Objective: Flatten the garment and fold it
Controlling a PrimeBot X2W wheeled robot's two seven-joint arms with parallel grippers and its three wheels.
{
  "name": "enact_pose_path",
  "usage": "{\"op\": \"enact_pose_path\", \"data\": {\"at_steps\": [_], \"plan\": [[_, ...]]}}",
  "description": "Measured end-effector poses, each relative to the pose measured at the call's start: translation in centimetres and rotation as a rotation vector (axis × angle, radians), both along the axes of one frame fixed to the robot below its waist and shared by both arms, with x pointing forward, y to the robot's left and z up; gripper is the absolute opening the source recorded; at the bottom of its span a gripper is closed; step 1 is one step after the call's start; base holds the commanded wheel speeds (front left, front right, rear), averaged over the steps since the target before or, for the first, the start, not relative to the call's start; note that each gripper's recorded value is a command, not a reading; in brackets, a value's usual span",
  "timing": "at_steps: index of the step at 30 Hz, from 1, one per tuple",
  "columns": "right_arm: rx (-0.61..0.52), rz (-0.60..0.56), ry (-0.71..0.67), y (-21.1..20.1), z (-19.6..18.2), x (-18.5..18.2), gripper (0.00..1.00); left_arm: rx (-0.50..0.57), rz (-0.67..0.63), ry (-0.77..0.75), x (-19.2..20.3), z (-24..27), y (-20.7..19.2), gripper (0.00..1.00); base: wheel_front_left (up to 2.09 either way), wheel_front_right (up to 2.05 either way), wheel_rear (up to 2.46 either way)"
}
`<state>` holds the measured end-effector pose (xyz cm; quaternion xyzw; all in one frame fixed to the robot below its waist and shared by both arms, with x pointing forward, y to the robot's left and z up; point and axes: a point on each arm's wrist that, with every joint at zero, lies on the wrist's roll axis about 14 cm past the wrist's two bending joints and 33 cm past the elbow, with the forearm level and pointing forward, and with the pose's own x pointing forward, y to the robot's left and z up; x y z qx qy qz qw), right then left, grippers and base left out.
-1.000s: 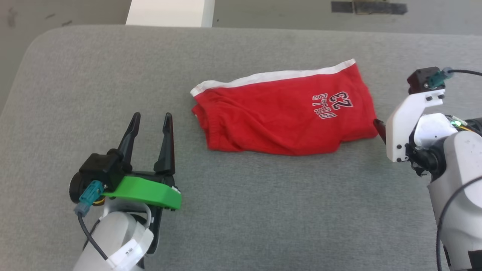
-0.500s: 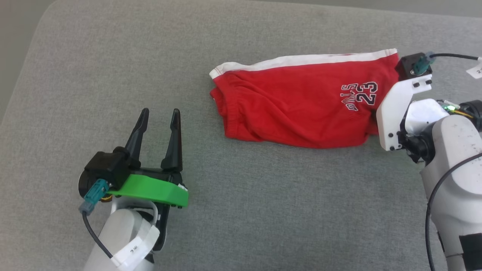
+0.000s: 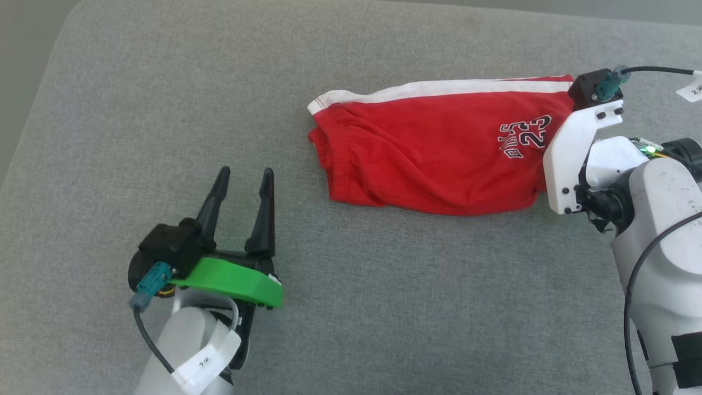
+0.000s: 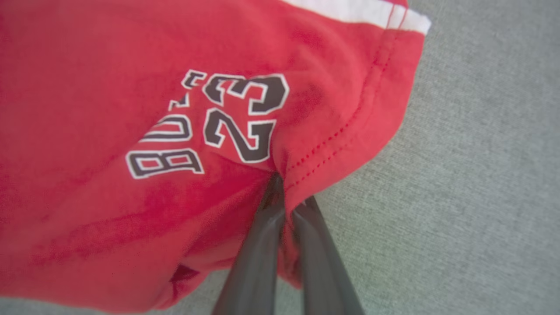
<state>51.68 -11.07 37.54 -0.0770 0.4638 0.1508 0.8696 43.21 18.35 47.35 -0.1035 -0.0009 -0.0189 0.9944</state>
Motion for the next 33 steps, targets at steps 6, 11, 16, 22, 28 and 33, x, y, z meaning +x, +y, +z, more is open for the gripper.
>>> {"op": "enact_pose_path", "data": {"at_steps": [6, 11, 16, 22, 28, 33], "plan": [[0.007, -0.024, -0.016, -0.9, 1.0, -0.4, 0.0, -0.067, -0.107, 0.193, 0.1, -2.4, -3.0, 1.0, 0.0, 0.0, 0.0], [-0.002, -0.032, -0.024, -1.6, 1.2, -0.4, 0.0, -0.073, -0.245, 0.369, 1.8, -2.4, -6.5, 1.0, 0.0, 0.0, 0.0], [-0.002, -0.027, -0.018, -1.5, 0.7, -0.3, 0.0, -0.009, -0.291, 0.611, 2.5, -4.5, -7.7, 1.0, 0.0, 0.0, 0.0], [-0.003, -0.014, -0.011, -1.2, 0.0, 0.0, 0.0, 0.113, -0.289, 0.72, 4.1, -6.4, -7.2, 1.0, 0.0, 0.0, 0.0], [0.0, -0.015, -0.012, -1.4, -0.3, 0.2, 0.0, 0.139, -0.297, 0.81, 4.3, -8.8, -7.0, 1.0, 0.0, 0.0, 0.0], [0.001, -0.012, -0.012, -1.4, -0.4, 0.2, 0.0, 0.123, -0.314, 0.815, 4.5, -9.3, -7.4, 0.0, 0.0, 0.0, 0.0]]}}
